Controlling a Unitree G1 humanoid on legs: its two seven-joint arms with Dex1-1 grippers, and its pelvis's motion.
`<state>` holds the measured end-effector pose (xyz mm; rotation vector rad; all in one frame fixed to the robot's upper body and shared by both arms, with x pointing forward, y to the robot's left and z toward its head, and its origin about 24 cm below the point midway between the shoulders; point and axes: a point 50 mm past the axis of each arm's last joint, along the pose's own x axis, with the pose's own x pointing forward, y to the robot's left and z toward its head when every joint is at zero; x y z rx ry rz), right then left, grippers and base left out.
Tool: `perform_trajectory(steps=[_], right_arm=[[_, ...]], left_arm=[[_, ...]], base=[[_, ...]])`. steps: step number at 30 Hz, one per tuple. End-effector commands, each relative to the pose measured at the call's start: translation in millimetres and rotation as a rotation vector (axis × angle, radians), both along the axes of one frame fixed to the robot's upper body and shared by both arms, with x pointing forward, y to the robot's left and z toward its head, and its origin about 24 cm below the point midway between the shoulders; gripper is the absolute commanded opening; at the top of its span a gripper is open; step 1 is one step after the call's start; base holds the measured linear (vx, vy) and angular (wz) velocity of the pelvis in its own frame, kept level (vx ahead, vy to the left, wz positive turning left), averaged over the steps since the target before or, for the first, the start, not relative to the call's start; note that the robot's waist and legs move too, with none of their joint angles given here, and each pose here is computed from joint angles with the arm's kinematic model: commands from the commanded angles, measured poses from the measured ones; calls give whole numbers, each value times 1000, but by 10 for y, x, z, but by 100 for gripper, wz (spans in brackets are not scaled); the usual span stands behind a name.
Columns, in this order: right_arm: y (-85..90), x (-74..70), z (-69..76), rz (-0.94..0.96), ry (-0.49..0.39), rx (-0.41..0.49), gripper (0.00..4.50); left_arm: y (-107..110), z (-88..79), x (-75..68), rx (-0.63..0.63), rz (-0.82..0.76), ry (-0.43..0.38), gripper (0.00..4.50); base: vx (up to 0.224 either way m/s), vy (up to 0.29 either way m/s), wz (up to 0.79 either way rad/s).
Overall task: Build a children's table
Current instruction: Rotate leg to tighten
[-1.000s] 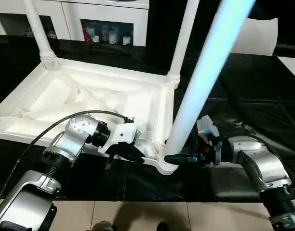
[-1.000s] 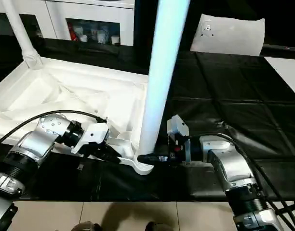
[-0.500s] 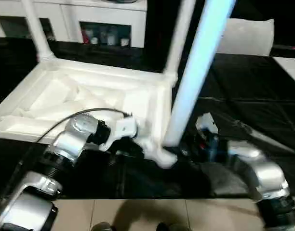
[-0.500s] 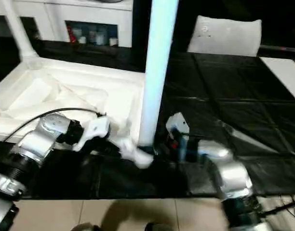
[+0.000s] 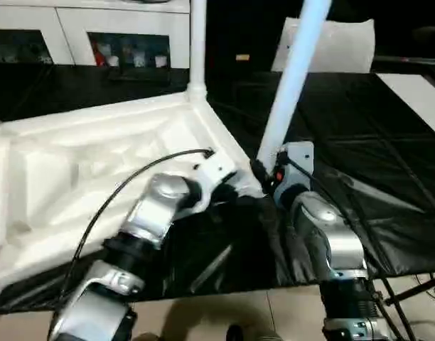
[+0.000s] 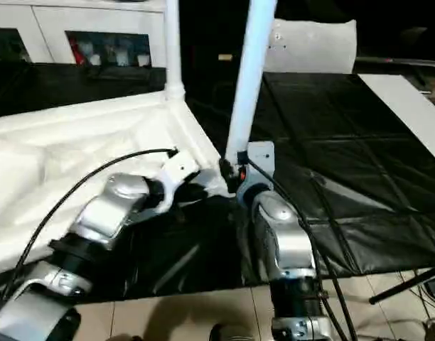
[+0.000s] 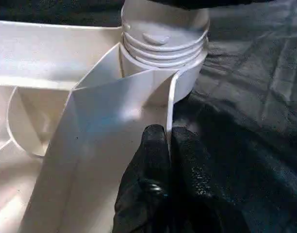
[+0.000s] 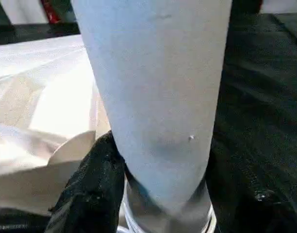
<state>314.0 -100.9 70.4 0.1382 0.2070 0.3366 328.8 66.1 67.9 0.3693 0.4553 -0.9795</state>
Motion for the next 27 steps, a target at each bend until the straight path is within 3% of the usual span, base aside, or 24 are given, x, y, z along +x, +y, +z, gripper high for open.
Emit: perform_trajectory(steps=[1,3,9,14,16,19,25,27], right_arm=[[631,-157,28,288,17,124,278],[543,-155,23,271,6,125,298],[65,-213,46,340,-82,82,358],[-176,-256,62,431,-102,27,408],[-327,-311,108,566,-125,-22,408],[-397,-348,127,670,-139,-66,408],[-494,-399,169,847,-127,-57,408],[-515,-418,168,933,-105,-50,382]], left_arm=[[-271,158,31,-22,-5,-92,0],[-222,137,23,-12,-22,-91,0],[125,89,-16,18,-110,-91,0],[298,63,-82,24,-225,-94,0],[394,59,-153,13,-341,-77,0],[456,49,-207,27,-437,-60,0],[557,51,-269,34,-570,-9,0],[610,46,-294,60,-644,13,0]], base=[[0,0,0],[0,0,0],[0,0,0],[0,0,0],[0,0,0],[0,0,0],[0,0,0],[0,0,0]])
